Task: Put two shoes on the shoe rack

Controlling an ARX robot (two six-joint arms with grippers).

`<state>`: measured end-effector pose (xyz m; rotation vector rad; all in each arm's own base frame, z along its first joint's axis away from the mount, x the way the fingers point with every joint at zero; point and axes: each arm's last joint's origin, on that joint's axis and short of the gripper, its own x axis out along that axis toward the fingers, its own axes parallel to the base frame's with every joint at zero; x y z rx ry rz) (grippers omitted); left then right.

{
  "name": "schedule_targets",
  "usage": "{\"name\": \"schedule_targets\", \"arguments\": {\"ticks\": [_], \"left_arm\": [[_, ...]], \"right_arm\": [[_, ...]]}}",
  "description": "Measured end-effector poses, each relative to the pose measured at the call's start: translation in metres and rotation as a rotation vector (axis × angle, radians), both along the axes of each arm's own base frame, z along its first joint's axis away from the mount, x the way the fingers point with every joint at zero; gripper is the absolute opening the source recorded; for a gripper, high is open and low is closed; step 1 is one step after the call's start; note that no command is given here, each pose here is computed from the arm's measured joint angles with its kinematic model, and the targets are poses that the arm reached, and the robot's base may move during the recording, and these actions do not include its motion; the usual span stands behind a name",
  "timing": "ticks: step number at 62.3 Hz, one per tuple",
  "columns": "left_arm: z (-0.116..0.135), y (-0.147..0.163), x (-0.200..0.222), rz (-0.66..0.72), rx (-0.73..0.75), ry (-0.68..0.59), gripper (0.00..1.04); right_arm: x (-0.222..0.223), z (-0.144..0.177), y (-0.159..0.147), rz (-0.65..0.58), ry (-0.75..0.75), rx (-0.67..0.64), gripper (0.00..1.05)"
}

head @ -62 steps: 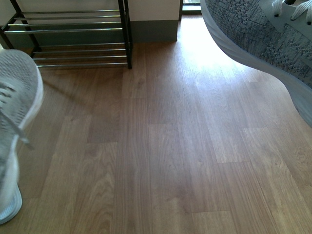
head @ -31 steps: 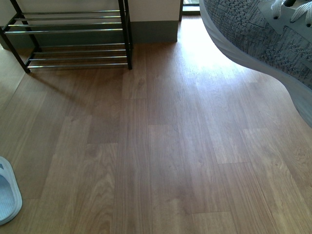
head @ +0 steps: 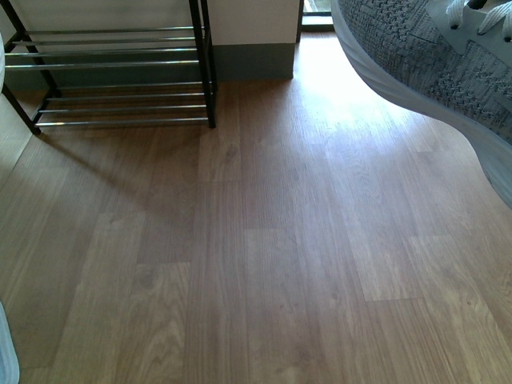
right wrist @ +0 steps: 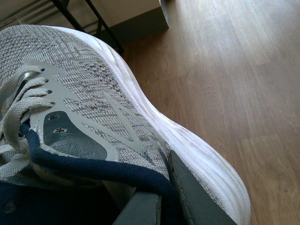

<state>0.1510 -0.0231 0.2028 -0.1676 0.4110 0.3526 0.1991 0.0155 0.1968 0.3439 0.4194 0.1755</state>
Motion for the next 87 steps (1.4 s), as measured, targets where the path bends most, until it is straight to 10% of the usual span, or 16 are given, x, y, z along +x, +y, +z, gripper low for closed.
{"name": "schedule_targets", "arguments": {"ticks": [87], "left_arm": [[-0.0001,-0.0001,0.0001,-0.004,0.000,0.001,0.02]], "right_arm": [[0.0001,0.0000,-0.0006,-0.006,0.000,-0.002,0.01]]}}
